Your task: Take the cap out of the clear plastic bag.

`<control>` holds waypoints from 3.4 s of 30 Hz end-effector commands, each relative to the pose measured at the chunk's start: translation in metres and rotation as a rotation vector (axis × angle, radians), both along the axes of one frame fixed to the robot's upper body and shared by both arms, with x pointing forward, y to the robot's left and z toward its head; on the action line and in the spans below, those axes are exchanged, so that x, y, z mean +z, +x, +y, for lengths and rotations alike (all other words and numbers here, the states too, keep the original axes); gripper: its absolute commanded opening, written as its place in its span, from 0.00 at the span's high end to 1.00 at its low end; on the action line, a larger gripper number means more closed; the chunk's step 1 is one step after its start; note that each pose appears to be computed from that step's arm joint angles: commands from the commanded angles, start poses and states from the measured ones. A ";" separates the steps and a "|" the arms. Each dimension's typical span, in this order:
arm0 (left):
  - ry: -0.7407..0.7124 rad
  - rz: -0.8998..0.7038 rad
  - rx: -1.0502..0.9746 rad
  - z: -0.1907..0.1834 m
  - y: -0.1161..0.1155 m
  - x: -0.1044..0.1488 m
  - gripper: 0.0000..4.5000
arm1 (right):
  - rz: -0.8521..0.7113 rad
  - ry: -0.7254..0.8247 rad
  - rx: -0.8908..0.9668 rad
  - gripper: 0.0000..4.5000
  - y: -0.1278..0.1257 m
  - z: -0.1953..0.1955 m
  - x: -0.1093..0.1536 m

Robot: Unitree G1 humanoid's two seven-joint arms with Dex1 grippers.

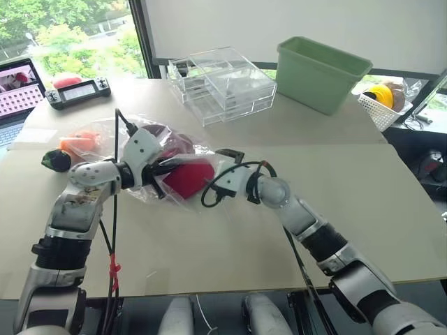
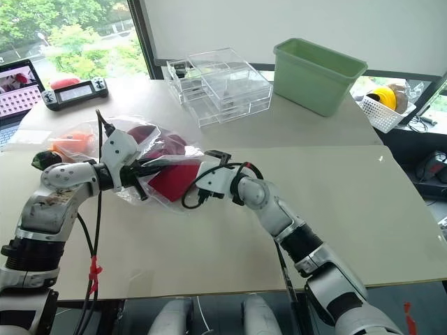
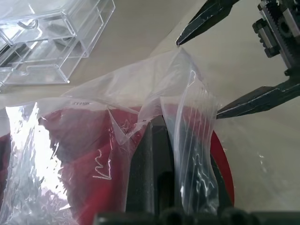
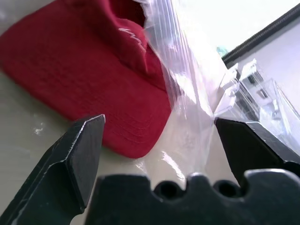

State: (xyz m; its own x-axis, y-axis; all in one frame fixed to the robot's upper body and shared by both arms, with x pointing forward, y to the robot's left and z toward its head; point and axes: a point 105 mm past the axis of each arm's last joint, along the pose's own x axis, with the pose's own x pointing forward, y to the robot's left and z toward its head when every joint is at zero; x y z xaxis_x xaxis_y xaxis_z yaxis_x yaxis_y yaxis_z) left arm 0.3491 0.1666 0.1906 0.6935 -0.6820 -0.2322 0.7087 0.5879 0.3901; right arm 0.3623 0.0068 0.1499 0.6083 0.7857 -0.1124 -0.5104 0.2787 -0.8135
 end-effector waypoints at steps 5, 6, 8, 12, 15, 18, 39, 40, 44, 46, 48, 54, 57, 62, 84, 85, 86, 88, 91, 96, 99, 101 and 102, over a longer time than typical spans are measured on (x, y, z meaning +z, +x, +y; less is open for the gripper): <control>-0.013 -0.062 0.011 0.000 0.003 0.015 0.99 | -0.116 0.023 0.063 0.00 -0.013 -0.005 0.019; -0.013 -0.064 0.010 0.000 0.004 0.015 0.99 | -0.130 0.022 0.076 0.00 -0.017 -0.008 0.021; -0.012 -0.071 0.012 0.000 0.006 0.016 0.99 | -0.154 0.022 0.111 0.00 -0.026 -0.007 0.026; -0.010 -0.077 0.013 -0.002 0.010 0.017 0.99 | -0.210 0.003 0.193 0.00 -0.041 0.007 0.027; -0.003 -0.084 0.003 -0.004 0.011 0.017 0.99 | -0.201 -0.013 0.221 0.00 -0.045 0.014 0.020; -0.011 -0.089 -0.004 -0.006 0.011 0.020 0.99 | -0.203 -0.040 0.220 0.00 -0.041 0.017 0.014; -0.026 -0.070 -0.054 -0.019 -0.003 0.009 0.99 | -0.200 -0.108 0.057 0.00 0.018 0.037 -0.012; -0.027 -0.069 -0.054 -0.019 -0.004 0.009 0.99 | -0.202 -0.109 0.056 0.00 0.018 0.038 -0.012; -0.025 -0.069 -0.054 -0.018 -0.004 0.010 0.99 | -0.198 -0.110 0.066 0.00 0.017 0.040 -0.015; -0.023 -0.068 -0.055 -0.018 -0.005 0.010 1.00 | -0.191 -0.103 0.078 0.15 0.015 0.041 -0.016; -0.022 -0.067 -0.055 -0.018 -0.005 0.010 1.00 | -0.186 -0.100 0.085 0.29 0.013 0.042 -0.017; -0.018 -0.066 -0.055 -0.019 -0.005 0.010 1.00 | -0.175 -0.098 0.106 0.77 0.007 0.044 -0.021; -0.014 -0.067 -0.057 -0.019 -0.005 0.010 1.00 | -0.175 -0.099 0.107 0.99 0.006 0.043 -0.021; -0.014 -0.070 -0.057 -0.020 -0.005 0.010 1.00 | -0.183 -0.102 0.093 0.99 0.008 0.039 -0.020; -0.003 -0.041 -0.050 -0.020 -0.006 -0.003 1.00 | -0.068 0.132 -0.004 0.99 -0.035 -0.042 0.023; -0.002 -0.040 -0.050 -0.020 -0.006 -0.004 1.00 | -0.038 0.150 0.007 0.99 -0.041 -0.045 0.028; -0.001 -0.039 -0.052 -0.020 -0.006 -0.005 1.00 | -0.005 0.158 0.022 0.99 -0.047 -0.047 0.031; -0.001 -0.036 -0.054 -0.021 -0.005 -0.006 1.00 | 0.101 0.179 0.071 0.99 -0.063 -0.050 0.035; -0.003 -0.035 -0.058 -0.022 -0.004 -0.007 1.00 | 0.265 0.256 0.139 0.99 -0.087 -0.059 0.049; 0.039 -0.059 -0.100 -0.025 -0.007 -0.014 1.00 | 0.480 0.452 0.265 0.99 -0.116 -0.085 0.093; 0.113 -0.095 -0.148 -0.025 -0.013 -0.025 1.00 | 0.531 0.532 0.287 0.99 -0.120 -0.107 0.115; 0.128 -0.120 -0.158 -0.020 -0.014 -0.032 1.00 | 0.556 0.601 0.309 0.99 -0.123 -0.125 0.130; 0.173 -0.159 -0.183 -0.018 -0.017 -0.037 1.00 | 0.536 0.655 0.296 0.99 -0.119 -0.135 0.140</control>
